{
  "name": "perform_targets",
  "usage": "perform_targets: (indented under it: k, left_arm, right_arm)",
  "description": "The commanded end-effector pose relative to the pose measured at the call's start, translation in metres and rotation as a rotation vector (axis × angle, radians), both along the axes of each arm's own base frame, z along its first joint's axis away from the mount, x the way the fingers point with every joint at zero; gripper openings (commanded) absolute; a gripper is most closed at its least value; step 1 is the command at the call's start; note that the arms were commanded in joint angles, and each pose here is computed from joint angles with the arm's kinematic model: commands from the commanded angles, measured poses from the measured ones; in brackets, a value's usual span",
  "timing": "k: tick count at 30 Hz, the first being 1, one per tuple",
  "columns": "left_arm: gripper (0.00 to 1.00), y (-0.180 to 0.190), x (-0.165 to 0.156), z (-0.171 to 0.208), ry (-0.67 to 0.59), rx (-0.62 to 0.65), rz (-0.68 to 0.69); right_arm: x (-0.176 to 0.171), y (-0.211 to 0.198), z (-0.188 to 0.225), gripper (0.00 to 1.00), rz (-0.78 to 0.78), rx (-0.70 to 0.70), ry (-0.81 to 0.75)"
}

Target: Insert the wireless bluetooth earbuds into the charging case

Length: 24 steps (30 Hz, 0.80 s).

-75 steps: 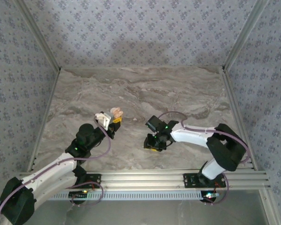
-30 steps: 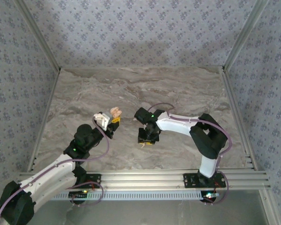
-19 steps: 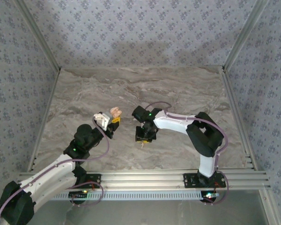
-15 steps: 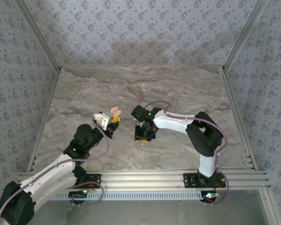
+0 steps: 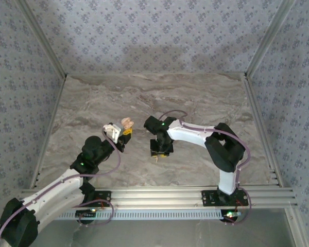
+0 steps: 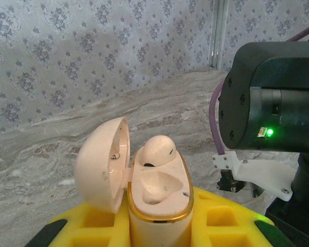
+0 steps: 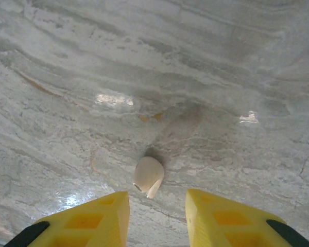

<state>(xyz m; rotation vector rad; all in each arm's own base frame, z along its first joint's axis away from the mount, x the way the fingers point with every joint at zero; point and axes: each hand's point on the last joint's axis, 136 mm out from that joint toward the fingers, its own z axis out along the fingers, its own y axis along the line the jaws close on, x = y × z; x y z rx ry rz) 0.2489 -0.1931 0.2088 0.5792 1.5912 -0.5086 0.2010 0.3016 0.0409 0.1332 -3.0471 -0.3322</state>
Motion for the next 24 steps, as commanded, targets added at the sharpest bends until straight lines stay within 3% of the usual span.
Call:
perform_targets:
  k: [1,24]
  left_arm:
    - [0.13,0.0,0.002,0.009,-0.026,0.0,0.002]
    - [0.13,-0.002,0.004,0.01,-0.025,0.013,-0.005]
  right_arm:
    - [-0.004,0.003,-0.002,0.36,0.033,-0.022,0.02]
    - [-0.002,0.011,-0.025,0.29,0.065,-0.038,0.028]
